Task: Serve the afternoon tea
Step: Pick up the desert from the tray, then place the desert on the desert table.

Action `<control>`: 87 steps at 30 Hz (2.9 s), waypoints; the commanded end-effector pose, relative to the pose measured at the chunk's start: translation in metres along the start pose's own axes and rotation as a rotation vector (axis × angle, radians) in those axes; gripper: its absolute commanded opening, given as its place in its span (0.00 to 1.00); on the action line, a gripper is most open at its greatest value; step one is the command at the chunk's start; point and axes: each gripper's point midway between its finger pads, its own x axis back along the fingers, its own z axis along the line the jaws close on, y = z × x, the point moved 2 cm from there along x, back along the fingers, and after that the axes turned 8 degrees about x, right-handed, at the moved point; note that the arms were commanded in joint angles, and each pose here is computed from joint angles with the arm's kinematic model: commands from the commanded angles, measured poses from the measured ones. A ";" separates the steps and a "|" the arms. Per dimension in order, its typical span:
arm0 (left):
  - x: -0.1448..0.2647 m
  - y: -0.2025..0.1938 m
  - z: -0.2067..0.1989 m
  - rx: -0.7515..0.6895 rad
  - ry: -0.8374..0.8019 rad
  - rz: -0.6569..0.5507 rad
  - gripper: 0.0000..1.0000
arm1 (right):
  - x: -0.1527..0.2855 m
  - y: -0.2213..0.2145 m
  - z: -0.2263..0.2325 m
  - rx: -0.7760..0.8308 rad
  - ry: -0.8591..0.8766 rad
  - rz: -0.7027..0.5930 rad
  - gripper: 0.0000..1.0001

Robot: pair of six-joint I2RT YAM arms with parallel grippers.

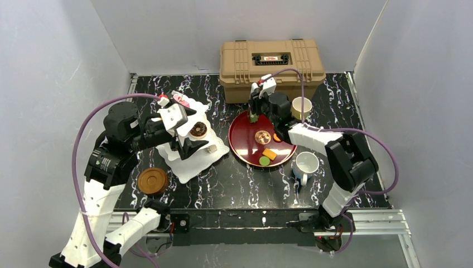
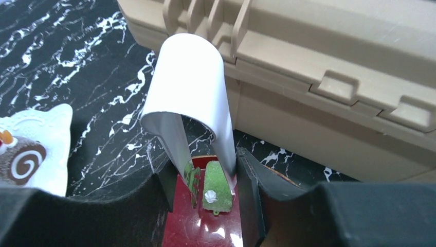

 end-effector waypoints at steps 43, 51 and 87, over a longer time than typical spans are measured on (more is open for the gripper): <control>0.011 0.017 0.043 0.056 0.302 -0.043 0.98 | 0.206 0.257 0.139 -0.004 0.816 -0.285 0.10; 0.011 0.018 0.041 0.058 0.294 -0.050 0.98 | 0.221 0.238 0.178 0.032 0.901 -0.211 0.10; 0.014 0.026 0.031 0.028 0.241 -0.062 0.98 | 0.186 0.177 0.253 -0.069 0.422 -0.471 0.04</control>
